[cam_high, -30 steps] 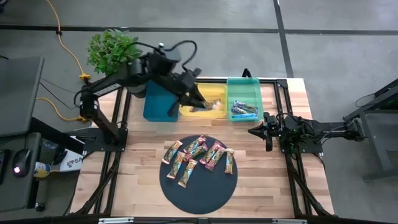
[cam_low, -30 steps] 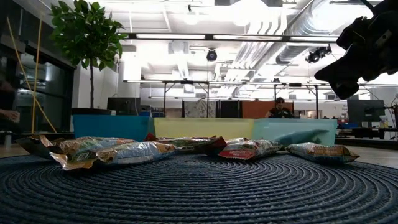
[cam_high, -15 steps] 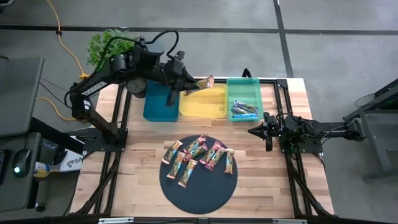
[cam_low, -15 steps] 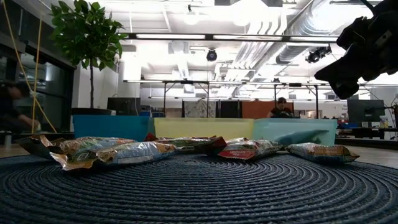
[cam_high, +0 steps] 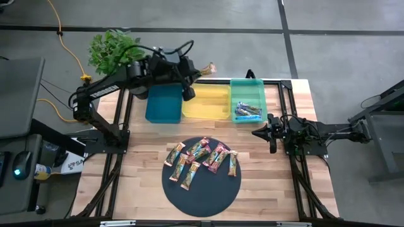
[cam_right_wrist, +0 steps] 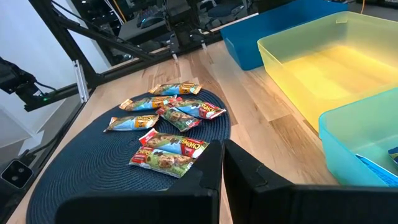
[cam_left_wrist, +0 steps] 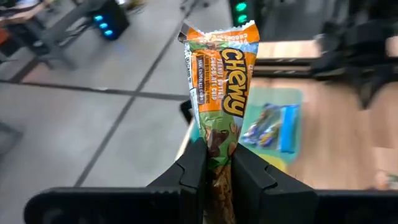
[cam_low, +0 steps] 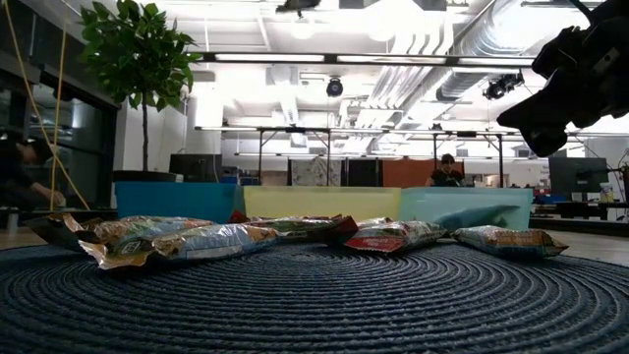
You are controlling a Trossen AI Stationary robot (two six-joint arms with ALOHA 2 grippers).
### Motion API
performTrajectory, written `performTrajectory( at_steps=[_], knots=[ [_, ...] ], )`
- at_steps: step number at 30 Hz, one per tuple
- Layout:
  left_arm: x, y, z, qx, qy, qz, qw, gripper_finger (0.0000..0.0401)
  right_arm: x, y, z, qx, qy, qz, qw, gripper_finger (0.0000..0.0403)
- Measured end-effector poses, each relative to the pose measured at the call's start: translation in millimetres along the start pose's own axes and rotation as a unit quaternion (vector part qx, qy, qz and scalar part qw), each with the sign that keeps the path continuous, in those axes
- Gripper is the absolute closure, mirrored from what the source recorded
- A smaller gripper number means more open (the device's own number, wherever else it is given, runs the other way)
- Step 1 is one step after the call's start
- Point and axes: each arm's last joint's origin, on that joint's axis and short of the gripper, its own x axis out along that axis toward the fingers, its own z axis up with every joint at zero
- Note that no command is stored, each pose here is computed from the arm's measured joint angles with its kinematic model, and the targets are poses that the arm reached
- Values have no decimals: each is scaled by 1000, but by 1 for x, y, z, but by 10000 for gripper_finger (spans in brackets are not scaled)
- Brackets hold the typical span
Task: Pick and place Granola Bars by type
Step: Put the yellow granola bar into the yellow bin
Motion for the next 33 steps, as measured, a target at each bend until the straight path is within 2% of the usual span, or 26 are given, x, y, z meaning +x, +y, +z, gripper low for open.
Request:
performTrajectory(
  at_steps=[5,10,13,16,21,26,30,33],
  knots=[
    [34,-11,-26,12,17,57,998,352,0,0,0,0,0,0,1000,402],
    [73,-20,-65,6,16,91,996,352,0,0,0,0,0,0,1000,402],
    [93,-15,-90,-57,22,107,992,352,0,0,0,0,0,0,1000,402],
    [112,-3,-116,-135,59,110,983,352,0,0,0,0,0,0,1000,402],
    [138,12,-142,-250,97,112,957,352,0,0,0,0,0,-1,1000,402],
    [156,16,-162,-369,129,103,914,352,0,0,0,0,0,-1,1000,402],
    [168,12,-179,-419,169,111,885,352,0,0,0,0,0,-1,1000,402],
    [177,8,-188,-430,187,108,877,352,0,0,0,0,0,-1,1000,402]
  ],
)
